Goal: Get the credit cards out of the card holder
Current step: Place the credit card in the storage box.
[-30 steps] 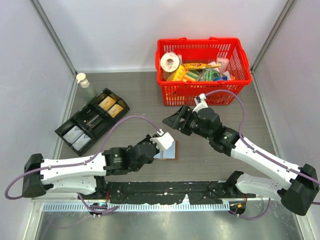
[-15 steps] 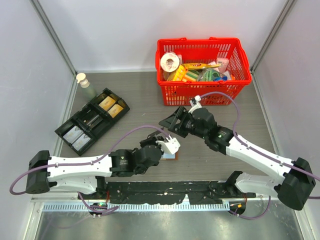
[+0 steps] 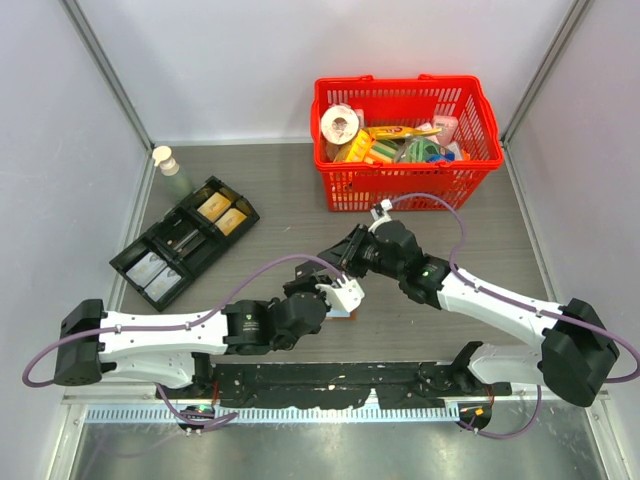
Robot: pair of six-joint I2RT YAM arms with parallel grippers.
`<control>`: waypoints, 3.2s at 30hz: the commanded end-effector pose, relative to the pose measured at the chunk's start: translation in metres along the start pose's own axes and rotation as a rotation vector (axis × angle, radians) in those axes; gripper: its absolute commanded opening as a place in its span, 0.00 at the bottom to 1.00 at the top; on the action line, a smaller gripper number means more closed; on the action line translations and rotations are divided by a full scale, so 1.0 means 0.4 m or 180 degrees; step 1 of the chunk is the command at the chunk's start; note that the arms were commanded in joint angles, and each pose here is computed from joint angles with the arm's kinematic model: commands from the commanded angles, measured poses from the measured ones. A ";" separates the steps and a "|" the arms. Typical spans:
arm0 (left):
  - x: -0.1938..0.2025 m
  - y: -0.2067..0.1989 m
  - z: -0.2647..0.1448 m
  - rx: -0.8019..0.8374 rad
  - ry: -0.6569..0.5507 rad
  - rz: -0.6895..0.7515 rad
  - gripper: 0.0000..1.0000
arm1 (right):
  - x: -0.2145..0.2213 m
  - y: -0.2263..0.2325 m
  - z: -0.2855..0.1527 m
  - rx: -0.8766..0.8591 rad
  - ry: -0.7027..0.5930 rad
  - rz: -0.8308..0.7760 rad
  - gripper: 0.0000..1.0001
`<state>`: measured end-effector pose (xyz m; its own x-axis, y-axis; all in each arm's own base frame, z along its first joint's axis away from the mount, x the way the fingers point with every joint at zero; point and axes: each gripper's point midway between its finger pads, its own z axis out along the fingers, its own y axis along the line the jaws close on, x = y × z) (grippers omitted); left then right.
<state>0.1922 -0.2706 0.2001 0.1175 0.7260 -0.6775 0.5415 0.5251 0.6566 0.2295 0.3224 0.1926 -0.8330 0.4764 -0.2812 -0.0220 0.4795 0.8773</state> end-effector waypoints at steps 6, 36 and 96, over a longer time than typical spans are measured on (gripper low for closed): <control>-0.043 0.040 -0.024 -0.0123 -0.0202 -0.0386 0.41 | -0.025 0.039 -0.011 -0.0291 -0.0131 0.0108 0.01; -0.052 0.113 0.036 0.1583 -0.1124 -0.5138 0.95 | -0.115 0.052 -0.162 -0.1427 -0.0997 -0.0496 0.01; 0.587 0.595 0.251 -0.2092 0.0009 -0.5667 0.00 | -0.110 -0.144 -0.224 -0.0203 -0.1107 -0.1088 0.80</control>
<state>0.4021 -0.0196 0.1444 -0.1998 -0.7504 -0.6300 -0.3922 0.6505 -0.6504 0.2120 0.2043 0.1645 -0.5774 0.5117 -0.6362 -0.2572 0.6256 0.7365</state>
